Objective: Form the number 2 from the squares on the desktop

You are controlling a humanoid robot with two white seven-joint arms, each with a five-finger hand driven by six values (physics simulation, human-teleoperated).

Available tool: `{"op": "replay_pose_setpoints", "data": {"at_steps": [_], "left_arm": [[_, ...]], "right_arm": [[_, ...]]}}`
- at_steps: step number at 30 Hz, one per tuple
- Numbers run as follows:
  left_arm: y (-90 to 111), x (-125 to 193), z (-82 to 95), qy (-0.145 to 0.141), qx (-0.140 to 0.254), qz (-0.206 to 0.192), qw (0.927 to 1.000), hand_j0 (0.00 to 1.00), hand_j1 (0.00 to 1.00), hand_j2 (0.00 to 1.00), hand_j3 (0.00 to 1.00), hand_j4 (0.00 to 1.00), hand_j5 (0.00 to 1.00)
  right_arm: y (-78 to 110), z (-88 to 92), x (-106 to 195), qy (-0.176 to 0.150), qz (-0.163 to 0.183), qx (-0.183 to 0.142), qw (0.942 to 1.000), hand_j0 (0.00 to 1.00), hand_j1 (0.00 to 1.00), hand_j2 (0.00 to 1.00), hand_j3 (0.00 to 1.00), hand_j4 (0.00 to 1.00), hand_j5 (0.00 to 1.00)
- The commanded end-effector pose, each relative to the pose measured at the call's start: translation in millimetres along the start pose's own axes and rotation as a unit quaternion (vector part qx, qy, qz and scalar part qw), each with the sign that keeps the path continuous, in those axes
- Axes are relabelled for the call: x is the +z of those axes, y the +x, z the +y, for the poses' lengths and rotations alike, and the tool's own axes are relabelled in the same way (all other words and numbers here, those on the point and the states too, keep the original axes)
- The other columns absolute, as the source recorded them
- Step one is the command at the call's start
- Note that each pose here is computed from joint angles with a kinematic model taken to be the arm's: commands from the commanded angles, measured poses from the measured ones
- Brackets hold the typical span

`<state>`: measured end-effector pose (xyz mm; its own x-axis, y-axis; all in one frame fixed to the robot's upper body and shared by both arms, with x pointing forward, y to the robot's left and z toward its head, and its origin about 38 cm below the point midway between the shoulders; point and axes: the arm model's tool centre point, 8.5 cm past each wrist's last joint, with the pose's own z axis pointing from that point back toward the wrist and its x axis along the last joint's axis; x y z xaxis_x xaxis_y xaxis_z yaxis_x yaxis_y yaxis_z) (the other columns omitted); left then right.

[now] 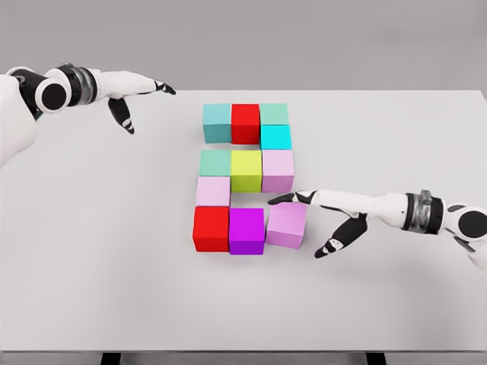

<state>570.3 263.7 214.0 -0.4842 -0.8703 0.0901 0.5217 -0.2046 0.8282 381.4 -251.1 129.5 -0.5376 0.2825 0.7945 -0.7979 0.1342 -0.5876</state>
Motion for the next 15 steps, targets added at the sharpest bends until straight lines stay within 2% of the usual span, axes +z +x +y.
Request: {"op": "replay_pose_setpoints", "data": {"at_steps": [1, 8, 12, 15], "left_arm": [[-1, 1, 1.4, 0.002, 0.002, 0.001, 1.0000, 1.00, 1.00, 1.00, 1.00, 1.00, 1.00], [-1, 0, 0.5, 0.001, 0.002, 0.001, 1.0000, 1.00, 1.00, 1.00, 1.00, 1.00, 1.00], [-1, 0, -0.1, 0.001, 0.002, 0.002, 1.0000, 1.00, 1.00, 1.00, 1.00, 1.00, 1.00], [-1, 0, -1.0, 0.000, 0.003, 0.001, 1.0000, 1.00, 1.00, 1.00, 1.00, 1.00, 1.00]], "right_arm": [[2.6, -0.1, -1, -0.001, -0.005, -0.002, 1.0000, 1.00, 1.00, 1.00, 1.00, 1.00, 1.00], [5.8, 6.0, -6, 0.010, -0.012, -0.003, 0.9999, 1.00, 1.00, 1.00, 1.00, 1.00, 1.00], [-1.9, 0.3, 1, -0.002, 0.002, -0.006, 1.0000, 1.00, 1.00, 1.00, 1.00, 1.00, 1.00], [-0.8, -11.4, 7, -0.019, 0.004, 0.002, 0.9998, 1.00, 1.00, 1.00, 1.00, 1.00, 1.00]]}}
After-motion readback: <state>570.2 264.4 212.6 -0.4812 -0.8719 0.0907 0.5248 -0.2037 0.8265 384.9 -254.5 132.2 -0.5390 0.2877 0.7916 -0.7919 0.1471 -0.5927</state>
